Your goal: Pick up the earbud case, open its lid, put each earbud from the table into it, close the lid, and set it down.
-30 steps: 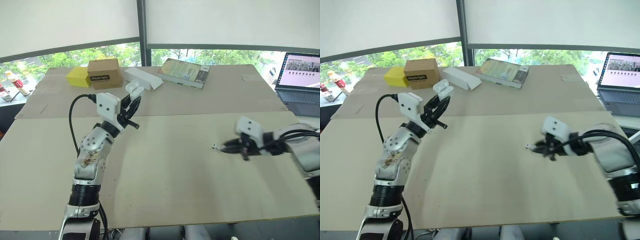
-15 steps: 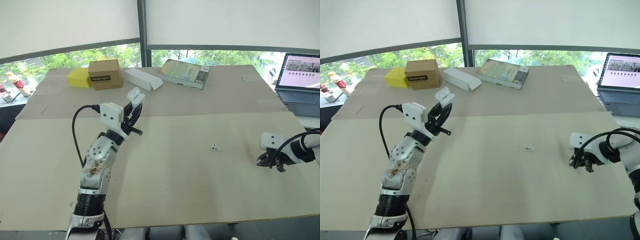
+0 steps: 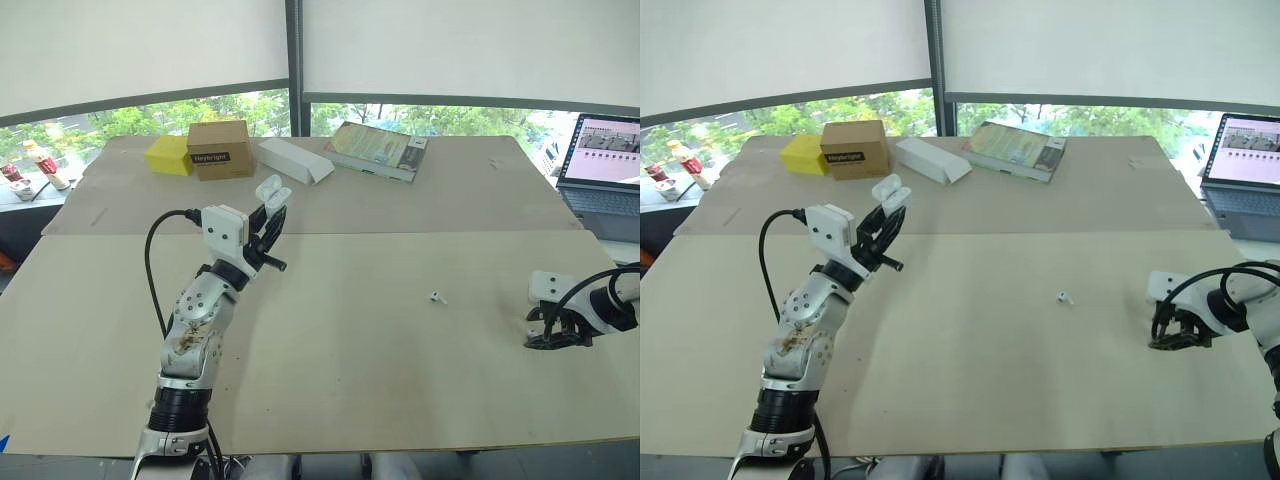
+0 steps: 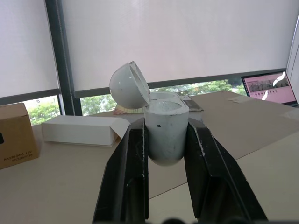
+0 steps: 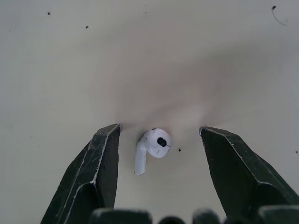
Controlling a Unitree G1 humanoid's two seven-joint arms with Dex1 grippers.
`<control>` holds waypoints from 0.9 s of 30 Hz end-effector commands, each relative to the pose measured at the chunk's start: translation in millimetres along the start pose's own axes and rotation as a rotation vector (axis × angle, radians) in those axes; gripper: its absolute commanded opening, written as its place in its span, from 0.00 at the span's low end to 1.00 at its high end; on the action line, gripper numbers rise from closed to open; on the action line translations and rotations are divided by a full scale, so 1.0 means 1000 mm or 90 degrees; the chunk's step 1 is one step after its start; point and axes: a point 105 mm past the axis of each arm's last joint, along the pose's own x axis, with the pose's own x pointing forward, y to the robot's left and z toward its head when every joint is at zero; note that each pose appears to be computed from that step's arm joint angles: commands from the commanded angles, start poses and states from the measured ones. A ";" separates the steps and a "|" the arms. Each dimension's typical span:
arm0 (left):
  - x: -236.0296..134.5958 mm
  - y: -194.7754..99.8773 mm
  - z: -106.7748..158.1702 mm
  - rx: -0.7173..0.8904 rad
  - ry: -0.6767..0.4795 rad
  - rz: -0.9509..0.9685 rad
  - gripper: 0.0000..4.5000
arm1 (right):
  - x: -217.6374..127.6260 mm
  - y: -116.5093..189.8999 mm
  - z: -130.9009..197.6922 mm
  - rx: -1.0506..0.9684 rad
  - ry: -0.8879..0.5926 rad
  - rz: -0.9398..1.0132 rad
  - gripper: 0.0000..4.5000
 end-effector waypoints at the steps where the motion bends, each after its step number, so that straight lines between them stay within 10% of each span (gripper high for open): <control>1: 0.001 -0.004 0.017 0.012 -0.038 -0.004 0.12 | 0.003 0.004 -0.007 0.078 0.021 0.024 0.68; 17: -0.004 -0.004 0.014 0.018 -0.032 0.001 0.12 | 0.004 0.008 -0.012 0.172 0.049 0.021 0.68; 27: -0.003 -0.003 0.014 0.019 -0.030 -0.001 0.12 | 0.009 0.012 -0.008 0.181 0.027 0.021 0.07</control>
